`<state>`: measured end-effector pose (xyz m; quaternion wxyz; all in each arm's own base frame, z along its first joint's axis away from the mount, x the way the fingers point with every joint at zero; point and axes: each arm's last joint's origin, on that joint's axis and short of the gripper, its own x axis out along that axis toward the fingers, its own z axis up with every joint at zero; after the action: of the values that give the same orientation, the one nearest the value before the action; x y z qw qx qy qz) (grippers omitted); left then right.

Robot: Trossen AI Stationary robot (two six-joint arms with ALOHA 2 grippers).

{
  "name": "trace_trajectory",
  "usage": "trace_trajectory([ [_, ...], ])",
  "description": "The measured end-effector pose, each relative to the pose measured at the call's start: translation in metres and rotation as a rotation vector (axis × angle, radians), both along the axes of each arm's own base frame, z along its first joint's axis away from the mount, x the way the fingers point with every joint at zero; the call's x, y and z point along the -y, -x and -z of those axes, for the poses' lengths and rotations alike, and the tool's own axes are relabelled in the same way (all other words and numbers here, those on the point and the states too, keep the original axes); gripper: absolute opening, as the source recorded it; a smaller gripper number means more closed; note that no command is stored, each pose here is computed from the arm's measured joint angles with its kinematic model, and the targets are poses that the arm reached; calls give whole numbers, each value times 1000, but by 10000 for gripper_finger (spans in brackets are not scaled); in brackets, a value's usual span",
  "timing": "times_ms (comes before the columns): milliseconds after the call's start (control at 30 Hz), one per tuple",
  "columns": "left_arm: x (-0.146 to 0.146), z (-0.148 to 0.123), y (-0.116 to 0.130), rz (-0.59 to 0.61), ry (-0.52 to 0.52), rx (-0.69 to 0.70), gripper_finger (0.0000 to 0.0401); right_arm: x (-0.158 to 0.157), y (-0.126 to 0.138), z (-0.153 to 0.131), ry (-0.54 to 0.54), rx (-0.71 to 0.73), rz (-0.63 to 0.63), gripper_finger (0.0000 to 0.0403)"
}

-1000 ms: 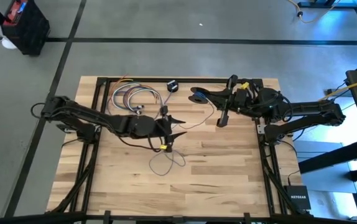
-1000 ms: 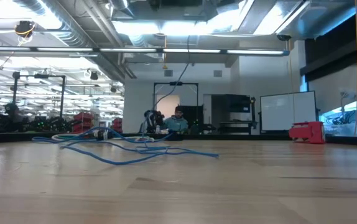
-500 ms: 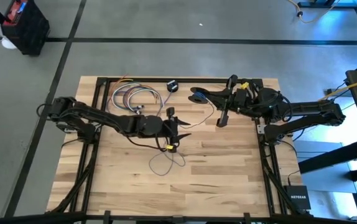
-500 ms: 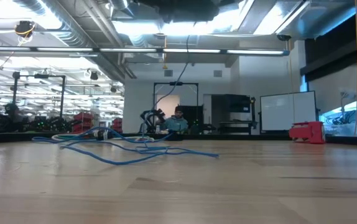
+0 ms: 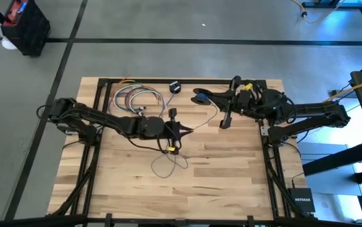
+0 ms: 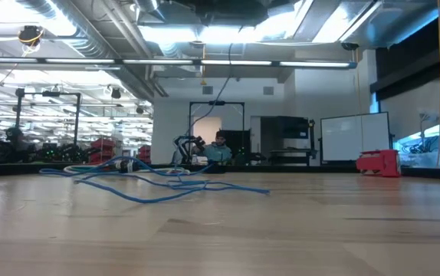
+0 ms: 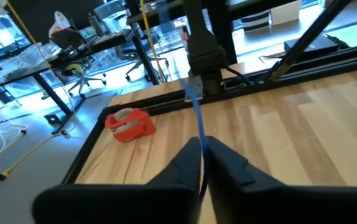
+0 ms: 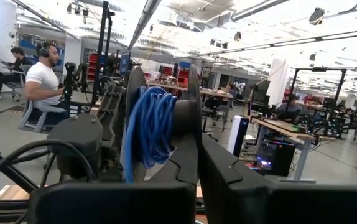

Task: Coil cords
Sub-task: Coil the blue wire onto the black spool

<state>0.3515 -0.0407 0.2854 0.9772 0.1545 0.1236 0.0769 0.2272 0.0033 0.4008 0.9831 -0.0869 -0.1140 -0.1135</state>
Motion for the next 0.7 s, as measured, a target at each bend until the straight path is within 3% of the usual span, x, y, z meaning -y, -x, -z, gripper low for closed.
trace_trajectory([
  [200,-2,1,0,-39,-13,-8,2,0,0,0,2,-4,-1,5],
  [400,-9,6,6,-209,-67,-92,2,-1,-1,5,16,-52,-42,5],
  [700,-13,-7,41,-344,-39,-211,1,-1,-1,9,40,-104,-35,5],
])
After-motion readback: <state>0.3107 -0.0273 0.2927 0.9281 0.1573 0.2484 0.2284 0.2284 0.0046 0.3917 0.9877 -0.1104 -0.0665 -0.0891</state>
